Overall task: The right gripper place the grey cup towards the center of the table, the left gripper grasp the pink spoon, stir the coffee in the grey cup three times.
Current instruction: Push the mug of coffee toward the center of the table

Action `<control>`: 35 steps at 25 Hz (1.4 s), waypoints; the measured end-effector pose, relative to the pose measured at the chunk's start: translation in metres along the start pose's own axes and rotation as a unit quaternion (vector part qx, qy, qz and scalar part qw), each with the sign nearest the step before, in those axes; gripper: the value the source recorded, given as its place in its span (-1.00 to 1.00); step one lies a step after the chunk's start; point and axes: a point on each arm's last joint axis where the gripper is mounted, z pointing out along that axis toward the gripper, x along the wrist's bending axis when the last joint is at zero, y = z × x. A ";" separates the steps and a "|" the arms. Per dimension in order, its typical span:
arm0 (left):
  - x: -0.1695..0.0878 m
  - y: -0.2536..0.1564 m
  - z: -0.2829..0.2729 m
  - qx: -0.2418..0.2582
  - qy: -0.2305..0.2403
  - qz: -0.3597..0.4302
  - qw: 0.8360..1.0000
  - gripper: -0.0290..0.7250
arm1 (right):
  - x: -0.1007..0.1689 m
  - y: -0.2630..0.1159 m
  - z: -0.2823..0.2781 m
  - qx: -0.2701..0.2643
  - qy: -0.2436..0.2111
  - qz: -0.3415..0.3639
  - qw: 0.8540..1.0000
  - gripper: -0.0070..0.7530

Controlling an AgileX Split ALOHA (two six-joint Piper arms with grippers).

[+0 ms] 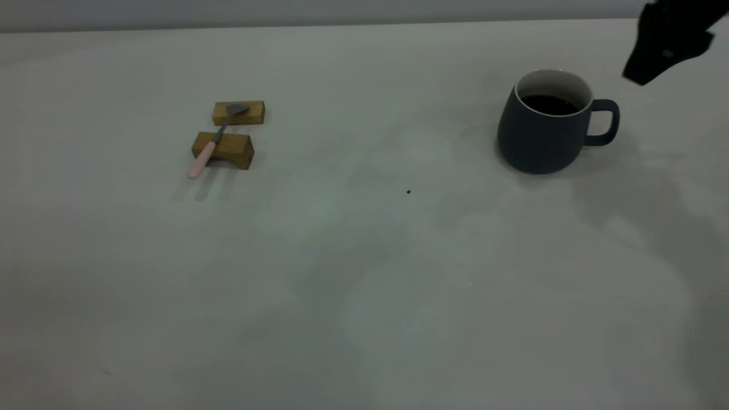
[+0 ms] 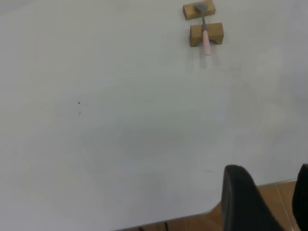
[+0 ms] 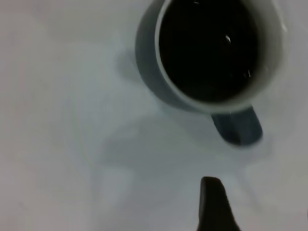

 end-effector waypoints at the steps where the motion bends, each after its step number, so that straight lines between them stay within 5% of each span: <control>1: 0.000 0.000 0.000 0.000 0.000 0.000 1.000 -0.04 | -0.006 0.001 0.006 -0.004 0.009 -0.016 1.000 0.31; 14: 0.000 0.000 0.000 0.000 0.000 0.000 1.000 -0.04 | -0.033 -0.024 0.054 -0.073 0.077 -0.150 0.983 0.31; 35: 0.000 0.000 0.000 0.000 0.000 0.000 1.000 -0.04 | -0.030 -0.033 0.101 -0.139 0.055 -0.088 0.985 0.31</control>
